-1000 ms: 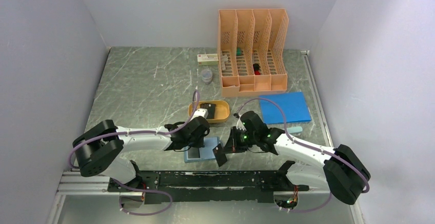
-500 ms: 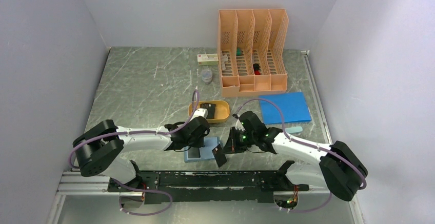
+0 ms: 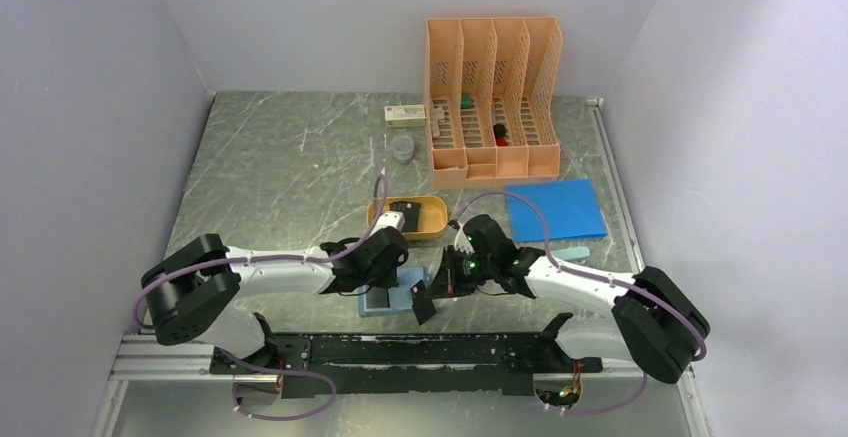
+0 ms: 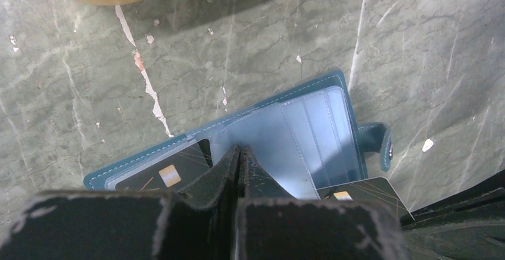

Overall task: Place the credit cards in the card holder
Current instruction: Turn over the card slot in the card holder, then insert the credit card into the card holder.

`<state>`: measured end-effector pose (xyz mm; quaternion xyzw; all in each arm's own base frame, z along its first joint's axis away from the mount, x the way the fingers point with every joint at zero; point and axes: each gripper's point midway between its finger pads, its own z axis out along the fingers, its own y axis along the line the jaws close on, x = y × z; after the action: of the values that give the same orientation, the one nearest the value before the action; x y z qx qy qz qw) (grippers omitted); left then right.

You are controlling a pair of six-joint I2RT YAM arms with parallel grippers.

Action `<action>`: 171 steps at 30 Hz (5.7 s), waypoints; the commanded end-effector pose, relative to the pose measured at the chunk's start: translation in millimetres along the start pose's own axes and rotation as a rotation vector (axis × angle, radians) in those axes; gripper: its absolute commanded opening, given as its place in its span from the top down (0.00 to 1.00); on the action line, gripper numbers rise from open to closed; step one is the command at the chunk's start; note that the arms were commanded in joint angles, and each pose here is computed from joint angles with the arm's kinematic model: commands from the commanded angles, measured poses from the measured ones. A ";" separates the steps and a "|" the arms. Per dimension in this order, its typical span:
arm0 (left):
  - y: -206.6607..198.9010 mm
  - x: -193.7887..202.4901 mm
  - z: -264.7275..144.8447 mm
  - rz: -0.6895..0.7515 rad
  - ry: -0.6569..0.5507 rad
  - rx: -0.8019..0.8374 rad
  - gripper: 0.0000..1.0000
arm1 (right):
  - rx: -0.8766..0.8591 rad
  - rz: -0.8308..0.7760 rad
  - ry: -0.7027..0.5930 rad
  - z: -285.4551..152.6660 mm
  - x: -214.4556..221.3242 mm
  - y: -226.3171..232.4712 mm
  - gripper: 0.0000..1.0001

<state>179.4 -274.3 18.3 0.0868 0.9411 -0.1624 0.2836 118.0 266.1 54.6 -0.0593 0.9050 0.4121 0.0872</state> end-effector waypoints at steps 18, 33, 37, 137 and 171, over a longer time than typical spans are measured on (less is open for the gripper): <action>-12.1 -52.4 -66.6 -0.039 -0.115 0.044 0.60 | -0.101 -0.059 0.014 16.1 -15.9 32.2 1.00; 13.3 -36.0 -90.6 -0.188 -0.205 0.126 0.61 | -0.046 -0.144 0.096 66.7 -17.8 47.5 1.00; 25.6 -20.7 -74.0 -0.198 -0.175 0.074 0.63 | -0.014 -0.151 0.097 70.9 -18.0 43.1 1.00; 82.0 63.3 -44.2 -0.322 0.001 -0.083 0.88 | -0.004 0.090 -0.055 92.7 -24.7 18.1 1.00; 82.3 49.7 -45.2 -0.302 -0.035 -0.115 0.86 | 0.071 0.013 -0.037 79.3 -25.0 16.5 0.83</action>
<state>141.7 -191.3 14.2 -0.0766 0.9391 -0.1772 0.2842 151.0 353.8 26.6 -0.0394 0.9019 0.4195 0.0953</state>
